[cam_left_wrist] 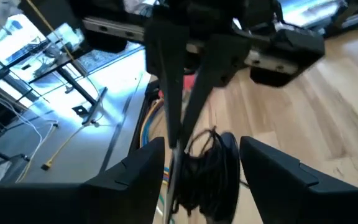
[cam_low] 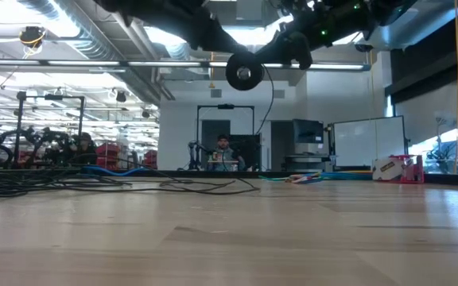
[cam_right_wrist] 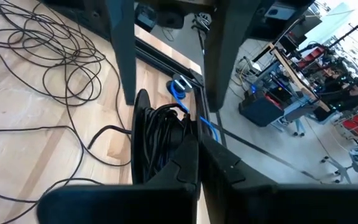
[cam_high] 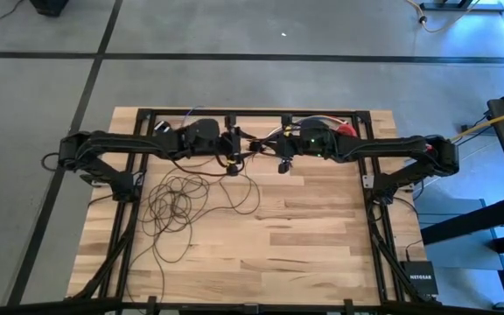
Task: Coiling cords
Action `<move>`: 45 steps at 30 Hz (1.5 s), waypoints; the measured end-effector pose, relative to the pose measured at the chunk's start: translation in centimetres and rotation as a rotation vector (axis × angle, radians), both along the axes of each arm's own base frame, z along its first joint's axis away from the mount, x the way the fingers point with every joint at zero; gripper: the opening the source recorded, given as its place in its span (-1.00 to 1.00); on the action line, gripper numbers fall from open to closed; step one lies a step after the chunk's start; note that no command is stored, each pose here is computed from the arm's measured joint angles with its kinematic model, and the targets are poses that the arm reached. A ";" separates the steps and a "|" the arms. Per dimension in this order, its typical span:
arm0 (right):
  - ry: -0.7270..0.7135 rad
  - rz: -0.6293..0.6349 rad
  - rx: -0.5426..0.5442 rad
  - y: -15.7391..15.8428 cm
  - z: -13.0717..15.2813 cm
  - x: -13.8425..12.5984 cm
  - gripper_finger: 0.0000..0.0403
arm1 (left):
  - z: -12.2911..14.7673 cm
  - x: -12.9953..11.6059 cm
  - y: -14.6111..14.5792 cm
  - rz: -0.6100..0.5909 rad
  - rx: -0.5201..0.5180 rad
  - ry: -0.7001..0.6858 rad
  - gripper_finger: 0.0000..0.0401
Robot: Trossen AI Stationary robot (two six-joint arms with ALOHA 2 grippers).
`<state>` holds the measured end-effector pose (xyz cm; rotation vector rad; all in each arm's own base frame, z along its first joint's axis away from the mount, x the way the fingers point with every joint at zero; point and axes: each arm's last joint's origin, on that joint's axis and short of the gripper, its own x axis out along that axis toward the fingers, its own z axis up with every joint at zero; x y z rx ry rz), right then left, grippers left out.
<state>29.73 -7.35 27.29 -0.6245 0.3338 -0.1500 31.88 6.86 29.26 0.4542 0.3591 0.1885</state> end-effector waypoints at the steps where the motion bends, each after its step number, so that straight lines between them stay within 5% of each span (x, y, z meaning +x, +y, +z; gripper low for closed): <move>1: 0.000 0.005 0.001 0.0 0.0 0.0 -0.95 | -0.1 0.2 0.0 -0.003 0.009 0.001 0.01; 6: -0.006 0.046 0.011 0.1 0.0 0.0 -0.95 | 0.0 0.3 0.0 -0.011 0.018 -0.019 -0.04; 12: -0.001 0.051 0.013 0.1 0.0 0.0 -0.95 | -0.1 0.3 0.1 -0.013 0.021 -0.008 -0.33; 17: 0.006 -0.023 -0.007 -0.1 -0.1 0.0 -0.95 | 0.3 0.0 -0.2 0.006 0.002 -0.025 -0.47; 45: -0.054 -0.087 0.009 -0.3 0.4 0.1 -0.95 | -0.2 -0.7 -0.8 0.025 0.080 0.107 -0.48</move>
